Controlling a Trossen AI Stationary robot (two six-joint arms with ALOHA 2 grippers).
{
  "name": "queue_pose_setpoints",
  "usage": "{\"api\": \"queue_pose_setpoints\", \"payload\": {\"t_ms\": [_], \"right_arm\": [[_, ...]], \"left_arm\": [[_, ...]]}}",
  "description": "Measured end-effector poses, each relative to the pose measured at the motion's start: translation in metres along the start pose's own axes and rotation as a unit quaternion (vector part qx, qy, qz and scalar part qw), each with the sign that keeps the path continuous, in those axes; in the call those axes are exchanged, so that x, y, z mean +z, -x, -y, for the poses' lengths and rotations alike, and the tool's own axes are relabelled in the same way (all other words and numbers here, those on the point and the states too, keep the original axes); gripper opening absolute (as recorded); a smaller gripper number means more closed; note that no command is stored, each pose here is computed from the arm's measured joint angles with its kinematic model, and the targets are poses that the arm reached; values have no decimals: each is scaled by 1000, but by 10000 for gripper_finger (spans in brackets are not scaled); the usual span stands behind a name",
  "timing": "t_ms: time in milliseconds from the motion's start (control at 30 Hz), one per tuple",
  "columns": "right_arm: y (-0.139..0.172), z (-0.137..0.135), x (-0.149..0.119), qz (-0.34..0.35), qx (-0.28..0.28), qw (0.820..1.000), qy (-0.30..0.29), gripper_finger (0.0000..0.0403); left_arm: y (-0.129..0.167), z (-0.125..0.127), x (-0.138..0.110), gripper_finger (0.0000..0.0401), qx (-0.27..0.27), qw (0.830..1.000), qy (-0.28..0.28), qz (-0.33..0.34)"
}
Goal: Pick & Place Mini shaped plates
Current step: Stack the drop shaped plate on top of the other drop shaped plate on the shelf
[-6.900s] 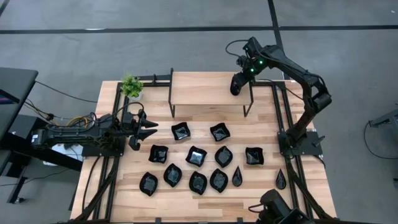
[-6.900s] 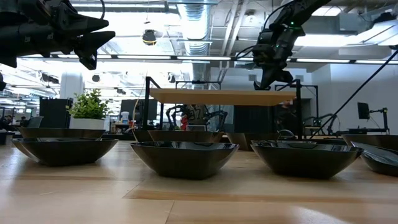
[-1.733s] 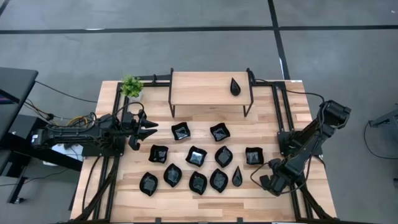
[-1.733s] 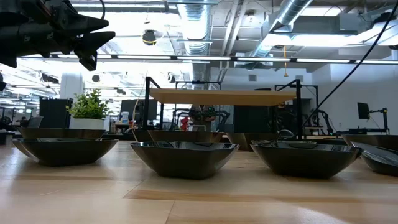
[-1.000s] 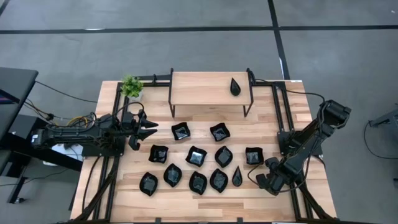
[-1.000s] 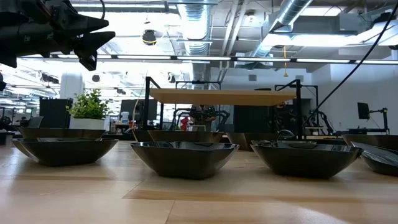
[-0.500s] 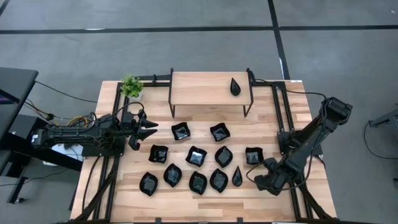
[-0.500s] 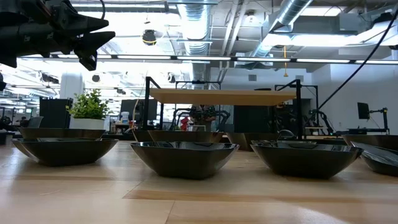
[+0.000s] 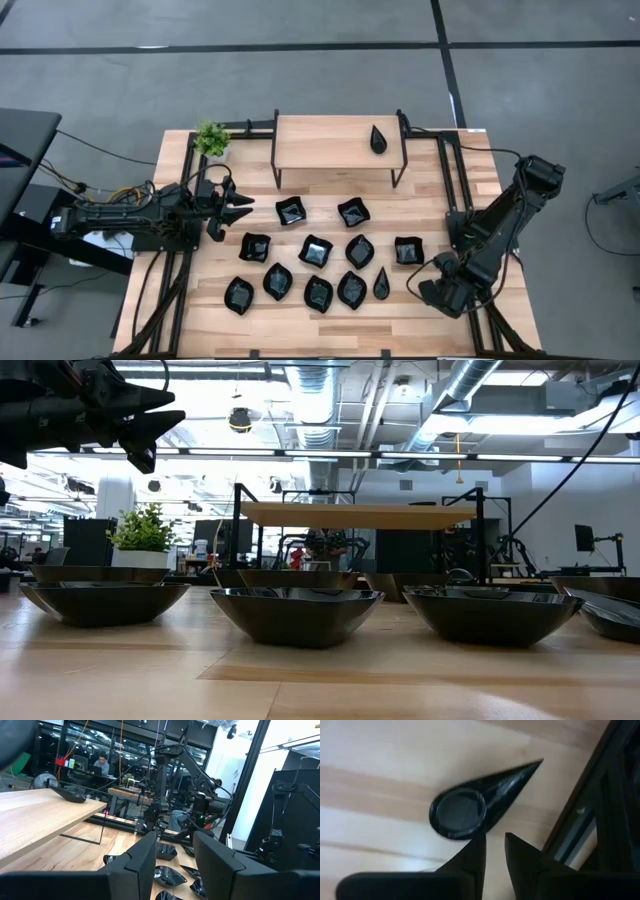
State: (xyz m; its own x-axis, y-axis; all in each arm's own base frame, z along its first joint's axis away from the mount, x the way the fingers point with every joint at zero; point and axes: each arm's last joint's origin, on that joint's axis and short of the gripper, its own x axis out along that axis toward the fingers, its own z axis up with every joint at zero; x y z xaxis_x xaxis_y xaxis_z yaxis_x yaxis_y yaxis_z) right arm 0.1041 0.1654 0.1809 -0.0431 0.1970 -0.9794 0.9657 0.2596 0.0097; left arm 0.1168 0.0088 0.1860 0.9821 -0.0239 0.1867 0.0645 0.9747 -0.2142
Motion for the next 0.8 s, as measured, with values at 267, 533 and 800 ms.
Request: {"api": "queue_pose_setpoints", "payload": {"t_ms": [267,533,800], "right_arm": [[-16,6,8,10,-7,1000,-1,67],[-18,5,9,7,3,1000,0,67],[-18,6,8,1,-6,1000,1,67]], "left_arm": [[0,0,0,132,0,1000,0,0],[0,0,0,132,0,1000,4,0],[0,0,0,132,0,1000,4,0]]}}
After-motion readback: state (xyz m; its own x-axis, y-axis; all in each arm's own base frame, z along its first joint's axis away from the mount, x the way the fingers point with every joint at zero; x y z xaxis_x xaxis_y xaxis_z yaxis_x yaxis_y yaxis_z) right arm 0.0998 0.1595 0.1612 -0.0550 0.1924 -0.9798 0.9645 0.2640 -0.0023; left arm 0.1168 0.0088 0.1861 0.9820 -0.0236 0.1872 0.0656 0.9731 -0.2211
